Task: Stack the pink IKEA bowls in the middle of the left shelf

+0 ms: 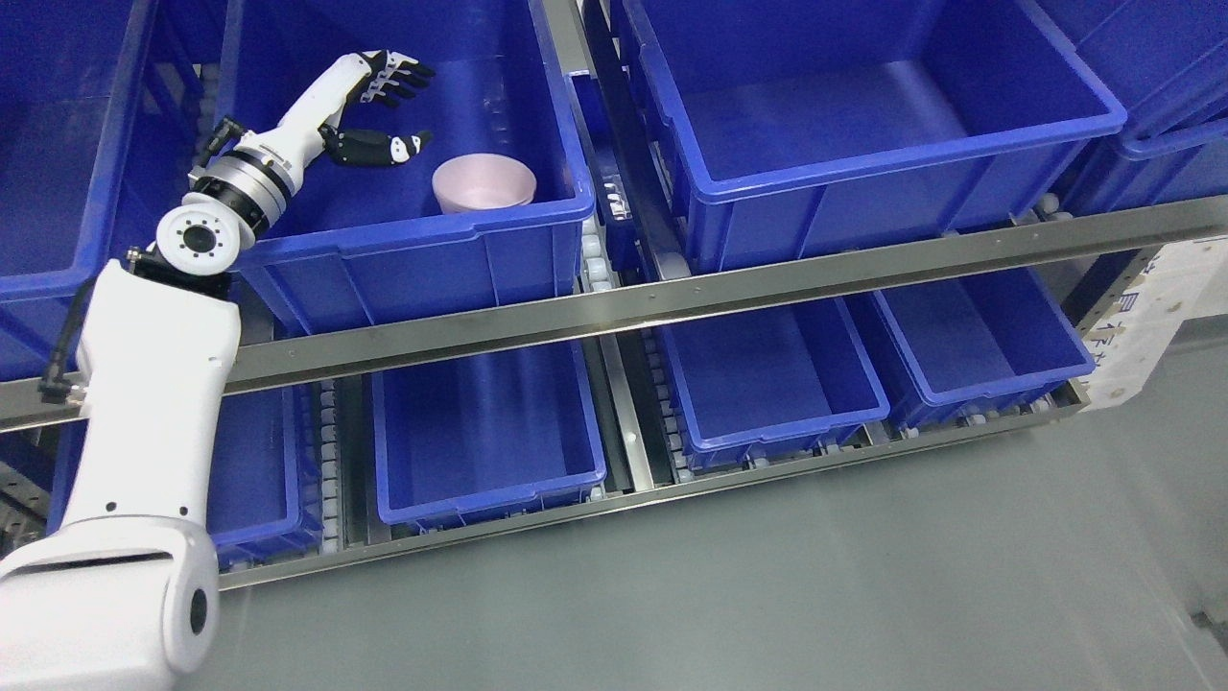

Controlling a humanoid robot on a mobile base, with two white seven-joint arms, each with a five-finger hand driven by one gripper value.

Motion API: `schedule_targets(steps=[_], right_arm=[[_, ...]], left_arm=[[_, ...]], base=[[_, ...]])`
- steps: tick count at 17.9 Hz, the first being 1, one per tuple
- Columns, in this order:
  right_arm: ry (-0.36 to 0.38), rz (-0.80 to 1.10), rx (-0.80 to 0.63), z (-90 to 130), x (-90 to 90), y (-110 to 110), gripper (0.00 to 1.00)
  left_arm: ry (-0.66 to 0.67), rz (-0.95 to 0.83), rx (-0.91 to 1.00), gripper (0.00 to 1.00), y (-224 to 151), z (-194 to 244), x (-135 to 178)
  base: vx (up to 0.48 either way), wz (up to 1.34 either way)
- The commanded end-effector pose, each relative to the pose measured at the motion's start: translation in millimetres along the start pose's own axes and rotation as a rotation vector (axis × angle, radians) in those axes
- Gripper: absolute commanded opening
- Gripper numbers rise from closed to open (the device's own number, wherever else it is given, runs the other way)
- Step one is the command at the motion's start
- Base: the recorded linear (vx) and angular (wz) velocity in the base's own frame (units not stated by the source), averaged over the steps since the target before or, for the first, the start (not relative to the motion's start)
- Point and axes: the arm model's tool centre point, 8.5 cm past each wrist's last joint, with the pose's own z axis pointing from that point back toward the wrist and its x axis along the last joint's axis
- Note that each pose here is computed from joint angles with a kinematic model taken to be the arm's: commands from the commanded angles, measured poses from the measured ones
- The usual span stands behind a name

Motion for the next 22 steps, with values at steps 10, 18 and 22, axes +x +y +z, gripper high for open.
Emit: schedule_targets(steps=[10, 18, 22], right_arm=[[0.000, 0.003, -0.017, 0.2, 0.0, -11.4, 1.00], [0.000, 0.003, -0.017, 0.2, 0.0, -11.4, 1.00], [0.000, 0.003, -0.017, 0.2, 0.0, -11.4, 1.00]], left_arm=[[-0.154, 0.639, 0.395, 0.99, 19.4, 4.8, 42.0], [-0.202, 0.530, 0.482, 1.00, -29.1, 50.2, 86.3], [-0.183, 0.542, 0.526, 1.00, -24.3, 75.3, 67.0]], base=[[0.000, 0.01], [0.000, 0.00], [-0.001, 0.01]])
